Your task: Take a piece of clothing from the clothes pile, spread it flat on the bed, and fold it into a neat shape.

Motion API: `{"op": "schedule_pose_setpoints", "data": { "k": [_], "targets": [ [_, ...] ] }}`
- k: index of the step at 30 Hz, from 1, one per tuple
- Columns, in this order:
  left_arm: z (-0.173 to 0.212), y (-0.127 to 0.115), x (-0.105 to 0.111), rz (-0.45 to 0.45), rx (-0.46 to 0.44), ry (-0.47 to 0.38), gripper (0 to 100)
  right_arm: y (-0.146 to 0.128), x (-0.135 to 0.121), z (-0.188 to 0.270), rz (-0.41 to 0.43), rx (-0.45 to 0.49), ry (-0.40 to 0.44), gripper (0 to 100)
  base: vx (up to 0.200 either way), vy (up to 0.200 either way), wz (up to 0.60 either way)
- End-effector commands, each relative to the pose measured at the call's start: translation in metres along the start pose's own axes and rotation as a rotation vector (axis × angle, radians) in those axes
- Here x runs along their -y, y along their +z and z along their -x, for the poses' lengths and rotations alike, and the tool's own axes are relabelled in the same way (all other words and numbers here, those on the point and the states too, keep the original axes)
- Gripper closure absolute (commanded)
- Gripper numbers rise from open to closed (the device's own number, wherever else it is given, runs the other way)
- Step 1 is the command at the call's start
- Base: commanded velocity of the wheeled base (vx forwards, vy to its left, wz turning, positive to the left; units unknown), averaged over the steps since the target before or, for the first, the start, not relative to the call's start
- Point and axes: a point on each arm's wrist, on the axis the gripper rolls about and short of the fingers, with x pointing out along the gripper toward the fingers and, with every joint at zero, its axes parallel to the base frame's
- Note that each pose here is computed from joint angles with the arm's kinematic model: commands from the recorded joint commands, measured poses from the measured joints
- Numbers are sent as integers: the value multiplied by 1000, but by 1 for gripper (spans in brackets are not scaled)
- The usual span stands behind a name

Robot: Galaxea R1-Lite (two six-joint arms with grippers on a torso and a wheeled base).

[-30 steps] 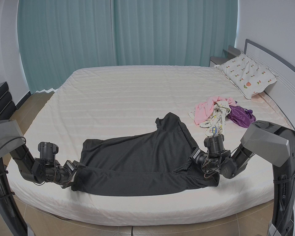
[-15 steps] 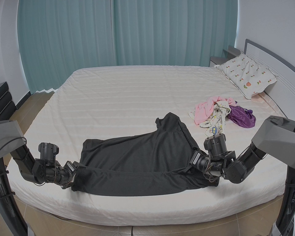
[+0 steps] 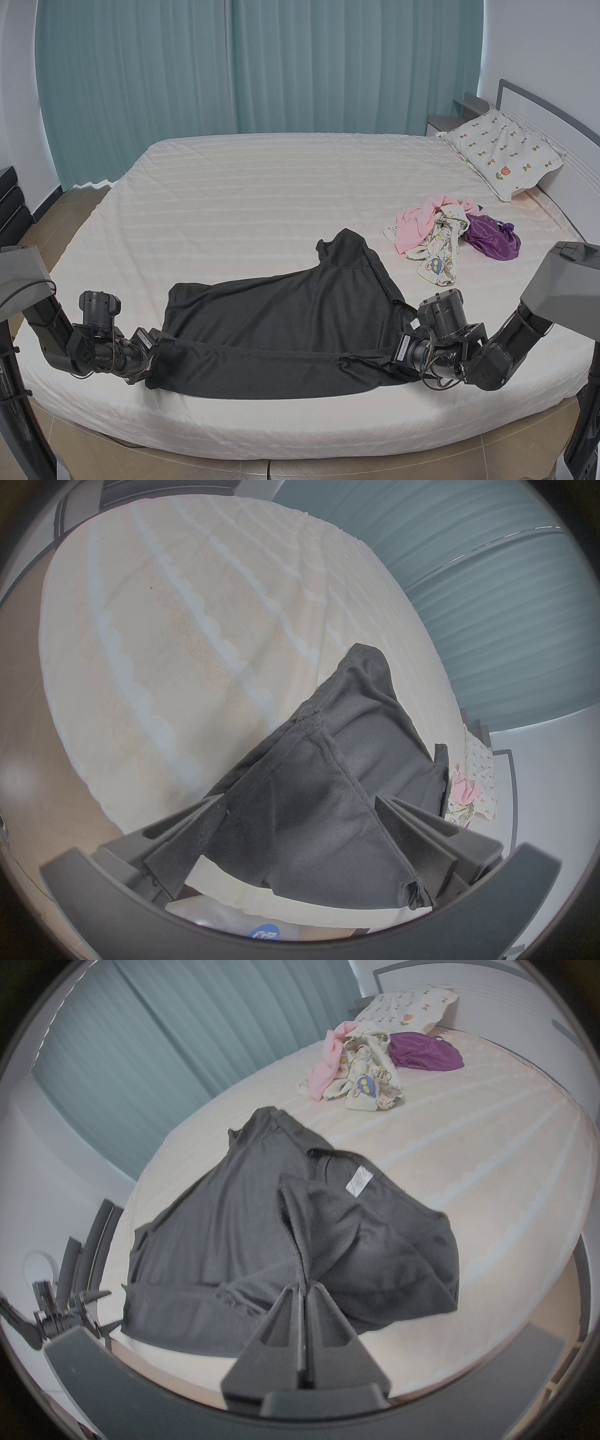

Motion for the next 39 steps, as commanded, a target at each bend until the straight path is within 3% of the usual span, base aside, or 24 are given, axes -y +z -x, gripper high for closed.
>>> {"op": "schedule_pose_setpoints", "data": {
  "k": [1, 2, 5, 11, 17, 23, 28, 34, 39],
  "targets": [
    [-1, 0, -1, 1, -1, 1, 0, -13, 4, 6, 51, -58, -19, 100, 0, 0, 0],
    [-1, 0, -1, 1, -2, 3, 0, -18, 6, 8, 79, -93, -39, 0, 0, 0, 0],
    [-1, 0, -1, 2, -2, 5, 0, -21, 6, 10, 102, -130, -43, 0, 0, 0, 0],
    [-1, 0, -1, 1, -1, 4, 0, -8, 2, 20, 84, -91, -13, 0, 0, 0, 0],
    [-1, 0, -1, 2, -2, 5, 0, 15, 9, 10, 23, -33, -26, 0, 0, 0, 0],
    [-1, 0, 0, 0, -1, 2, 0, 19, 7, -11, -15, -37, -23, 0, 0, 0, 0],
    [-1, 0, 0, 0, -1, 2, 0, 11, -1, -23, 23, -49, -28, 0, 0, 0, 0],
    [-1, -1, -1, 0, -2, 3, 0, 2, 1, -36, 175, -33, -94, 0, 0, 0, 0],
    [-1, 0, 0, 0, -1, 2, 0, -2, 3, -39, 200, -34, -125, 0, 0, 0, 0]
  ]
}}
